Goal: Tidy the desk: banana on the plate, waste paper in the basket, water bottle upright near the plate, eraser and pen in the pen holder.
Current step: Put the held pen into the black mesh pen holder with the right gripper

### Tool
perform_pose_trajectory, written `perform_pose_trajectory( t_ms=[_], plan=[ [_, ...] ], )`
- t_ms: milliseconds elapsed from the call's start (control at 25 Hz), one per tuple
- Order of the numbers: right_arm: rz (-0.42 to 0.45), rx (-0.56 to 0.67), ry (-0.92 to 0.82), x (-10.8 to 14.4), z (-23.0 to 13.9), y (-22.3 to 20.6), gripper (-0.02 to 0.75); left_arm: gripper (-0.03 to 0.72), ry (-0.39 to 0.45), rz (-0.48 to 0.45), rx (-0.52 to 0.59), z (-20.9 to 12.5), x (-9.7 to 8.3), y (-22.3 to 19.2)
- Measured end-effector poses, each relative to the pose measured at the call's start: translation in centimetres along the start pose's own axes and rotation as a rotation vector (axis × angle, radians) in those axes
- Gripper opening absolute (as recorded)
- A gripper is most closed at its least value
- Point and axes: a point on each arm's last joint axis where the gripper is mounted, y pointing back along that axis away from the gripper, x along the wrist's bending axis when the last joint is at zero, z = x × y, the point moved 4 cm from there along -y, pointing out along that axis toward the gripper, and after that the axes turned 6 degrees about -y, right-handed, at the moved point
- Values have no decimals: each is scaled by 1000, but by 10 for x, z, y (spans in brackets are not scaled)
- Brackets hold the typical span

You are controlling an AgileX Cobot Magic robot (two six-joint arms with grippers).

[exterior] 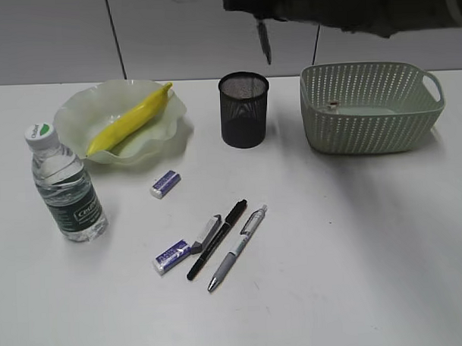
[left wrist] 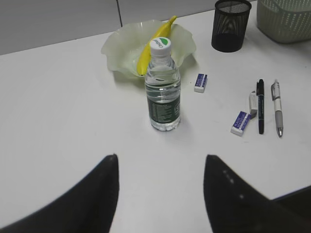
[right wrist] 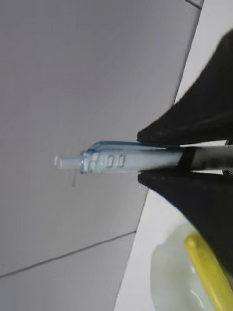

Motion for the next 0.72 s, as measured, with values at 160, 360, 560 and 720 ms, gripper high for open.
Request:
perform_pose_trajectory(
  t_ms=[160, 360, 560, 720],
  plan=[
    [-49, -107, 8, -12, -15, -9, 132, 417, 0, 0, 0, 0, 0, 0],
    [-48, -123, -18, -16, -39, -26, 132, 417, 0, 0, 0, 0, 0, 0],
    [-18, -171, -13, -16, -52, -35, 132, 417, 0, 0, 0, 0, 0, 0],
    [-13, -213, 1, -18, -61, -42, 132, 417, 1, 0, 0, 0, 0, 0]
  ],
)
